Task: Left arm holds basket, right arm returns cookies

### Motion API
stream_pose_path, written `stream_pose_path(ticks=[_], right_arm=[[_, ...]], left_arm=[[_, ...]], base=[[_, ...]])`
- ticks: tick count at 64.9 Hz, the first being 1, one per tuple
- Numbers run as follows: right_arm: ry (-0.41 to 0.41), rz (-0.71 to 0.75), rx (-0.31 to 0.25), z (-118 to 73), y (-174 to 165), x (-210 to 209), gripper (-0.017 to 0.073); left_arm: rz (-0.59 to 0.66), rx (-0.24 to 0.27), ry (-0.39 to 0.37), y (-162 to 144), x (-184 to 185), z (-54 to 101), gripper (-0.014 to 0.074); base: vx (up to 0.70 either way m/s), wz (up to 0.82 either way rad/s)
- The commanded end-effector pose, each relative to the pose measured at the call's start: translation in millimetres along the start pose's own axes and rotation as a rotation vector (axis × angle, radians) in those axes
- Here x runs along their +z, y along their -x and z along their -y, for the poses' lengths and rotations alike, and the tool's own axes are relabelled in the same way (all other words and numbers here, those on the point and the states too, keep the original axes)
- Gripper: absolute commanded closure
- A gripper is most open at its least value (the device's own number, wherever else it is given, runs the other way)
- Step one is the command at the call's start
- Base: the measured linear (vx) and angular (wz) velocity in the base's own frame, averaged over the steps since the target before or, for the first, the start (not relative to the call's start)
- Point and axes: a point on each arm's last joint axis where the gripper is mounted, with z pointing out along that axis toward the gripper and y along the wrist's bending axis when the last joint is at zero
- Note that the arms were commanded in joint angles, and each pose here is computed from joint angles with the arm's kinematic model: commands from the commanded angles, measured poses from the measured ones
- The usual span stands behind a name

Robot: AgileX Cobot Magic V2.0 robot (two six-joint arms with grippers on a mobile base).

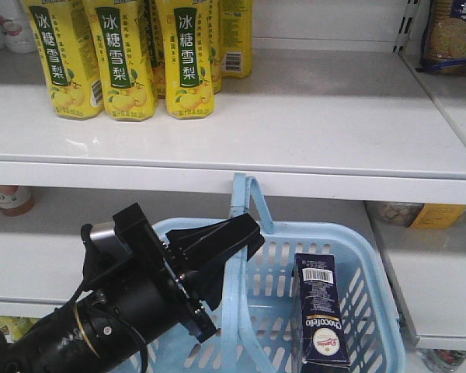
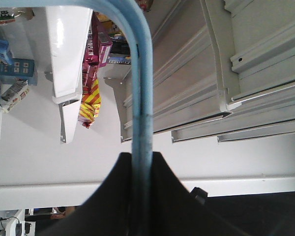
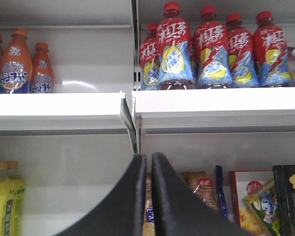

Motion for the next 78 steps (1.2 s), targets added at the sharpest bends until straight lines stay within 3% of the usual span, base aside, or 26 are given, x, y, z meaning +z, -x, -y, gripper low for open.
stream_pose_path(ticks=[1,16,25,38,44,54,71,78], right_arm=[[0.004,-0.024,-0.02,-1.1,23,21,0.056],[0.031,-0.196,-0.004,-4.4,46,58,0.0476],[0.079,-0.265,0.041,-9.4,50,70,0.0332],[0.216,-0.412,0.074,-23.0,43,76,0.0062],[0.269,-0.512,0.107,-29.3,35,75,-0.0006],[0.342,-0.737,0.194,-42.6,13,74,-0.0021],[0.45,-1.093,0.267,-70.8,-20,71,-0.0021],[0.473,-1.229,0.267,-80.0,-32,69,-0.0021]], left_arm=[[0.008,-0.011,-0.344,1,-2,41.3,0.0596],[0.008,-0.011,-0.344,1,-2,41.3,0.0596],[0.008,-0.011,-0.344,1,-2,41.3,0.0596],[0.008,-0.011,-0.344,1,-2,41.3,0.0596],[0.008,-0.011,-0.344,1,-2,41.3,0.0596],[0.008,-0.011,-0.344,1,-2,41.3,0.0596],[0.008,-0.011,-0.344,1,-2,41.3,0.0596],[0.008,-0.011,-0.344,1,-2,41.3,0.0596]], base=[[0.0,0.0],[0.0,0.0],[0.0,0.0],[0.0,0.0],[0.0,0.0],[0.0,0.0],[0.0,0.0],[0.0,0.0]])
